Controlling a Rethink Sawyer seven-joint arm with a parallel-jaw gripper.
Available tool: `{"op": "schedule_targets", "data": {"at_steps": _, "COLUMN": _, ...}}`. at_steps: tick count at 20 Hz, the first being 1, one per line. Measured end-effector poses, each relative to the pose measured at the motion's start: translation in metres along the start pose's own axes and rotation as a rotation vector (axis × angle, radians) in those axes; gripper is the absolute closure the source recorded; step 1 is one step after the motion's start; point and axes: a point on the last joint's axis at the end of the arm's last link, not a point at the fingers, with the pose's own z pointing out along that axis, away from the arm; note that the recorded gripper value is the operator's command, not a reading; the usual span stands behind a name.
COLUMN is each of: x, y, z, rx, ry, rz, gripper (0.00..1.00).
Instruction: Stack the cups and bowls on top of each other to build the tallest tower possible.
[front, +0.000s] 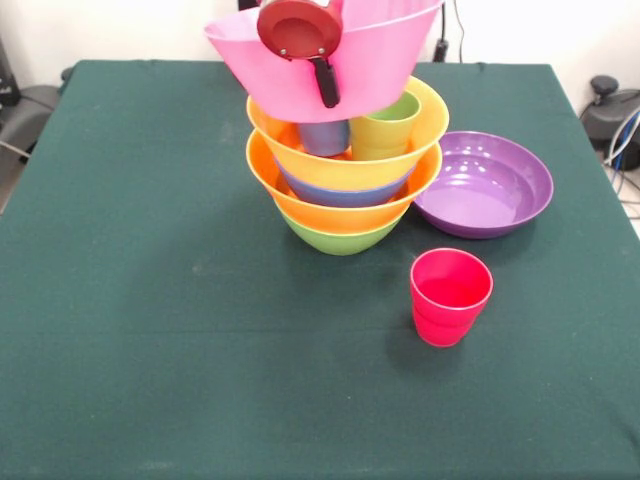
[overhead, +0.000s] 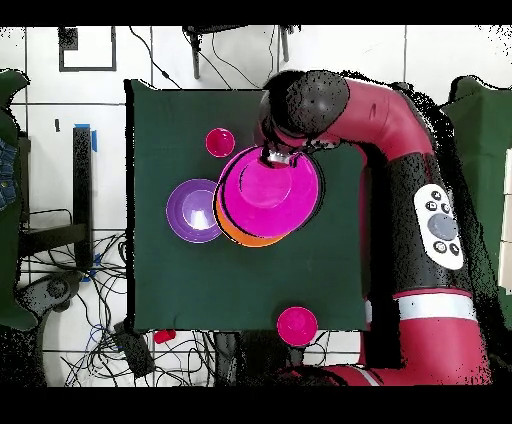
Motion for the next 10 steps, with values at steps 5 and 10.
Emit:
{"op": "schedule_targets", "data": {"at_steps": 5, "x": 0.004, "y": 0.004, "z": 0.005, "rx": -0.012, "ry": 0.02, "rz": 0.041, "gripper": 1.0}}
{"op": "schedule_targets", "data": {"at_steps": 10, "x": 0.003, "y": 0.011, "z": 0.01, "rx": -0.039, "ry": 0.0, "rz": 0.094, "gripper": 1.0}}
